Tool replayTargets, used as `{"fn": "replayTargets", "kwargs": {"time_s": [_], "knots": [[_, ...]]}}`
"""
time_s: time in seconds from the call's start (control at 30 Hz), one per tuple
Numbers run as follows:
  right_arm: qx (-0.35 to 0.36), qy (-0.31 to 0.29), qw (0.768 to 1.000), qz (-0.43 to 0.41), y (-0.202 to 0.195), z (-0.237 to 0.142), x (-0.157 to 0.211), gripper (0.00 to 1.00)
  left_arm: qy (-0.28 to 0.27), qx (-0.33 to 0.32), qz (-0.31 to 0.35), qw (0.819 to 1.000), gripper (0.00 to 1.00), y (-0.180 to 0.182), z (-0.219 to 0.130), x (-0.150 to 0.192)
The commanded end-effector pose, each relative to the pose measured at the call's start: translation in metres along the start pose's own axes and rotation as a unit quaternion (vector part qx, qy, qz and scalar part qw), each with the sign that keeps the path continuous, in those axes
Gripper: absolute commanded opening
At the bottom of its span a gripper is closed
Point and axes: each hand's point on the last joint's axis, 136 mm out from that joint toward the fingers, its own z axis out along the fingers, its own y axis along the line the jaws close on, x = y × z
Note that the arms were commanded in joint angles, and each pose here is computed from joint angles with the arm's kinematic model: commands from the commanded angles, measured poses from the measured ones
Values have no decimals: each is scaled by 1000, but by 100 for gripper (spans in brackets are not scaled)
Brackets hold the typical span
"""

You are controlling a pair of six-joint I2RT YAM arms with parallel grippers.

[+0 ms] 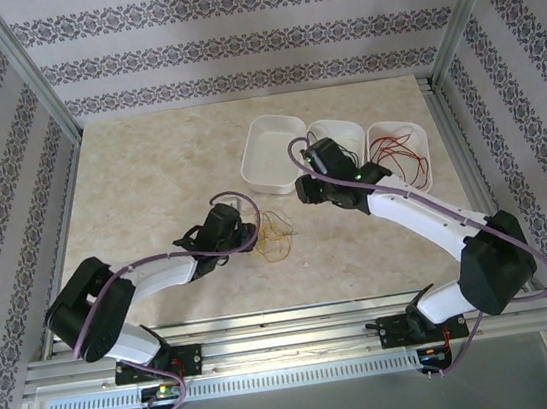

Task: Untangle the cables

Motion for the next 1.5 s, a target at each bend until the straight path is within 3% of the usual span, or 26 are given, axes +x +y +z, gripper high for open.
{"fn": "replayTargets", "kwargs": {"time_s": [0.0, 0.2, 0.53, 0.6, 0.77, 1.07, 1.47], "knots": [[-19, 14, 999, 30, 13, 10, 10, 45, -5, -21, 2, 1000, 32, 11, -14, -3], [-45, 71, 995, 56, 36, 34, 31, 41, -10, -23, -28, 999, 32, 24, -22, -17], [-76, 147, 985, 51, 83, 69, 60, 38, 28, 16, -42, 999, 32, 16, -4, -17], [-81, 156, 983, 53, 88, 74, 63, 38, 49, 27, -33, 998, 26, 13, 2, -10], [-86, 166, 981, 55, 92, 80, 64, 38, 75, 21, -21, 997, 21, 19, 13, -6], [-81, 171, 980, 61, 90, 84, 67, 37, 57, 38, -44, 997, 21, 20, 27, -16], [-78, 173, 979, 71, 83, 86, 69, 37, 61, 72, -53, 994, 29, 10, 20, -11]]}}
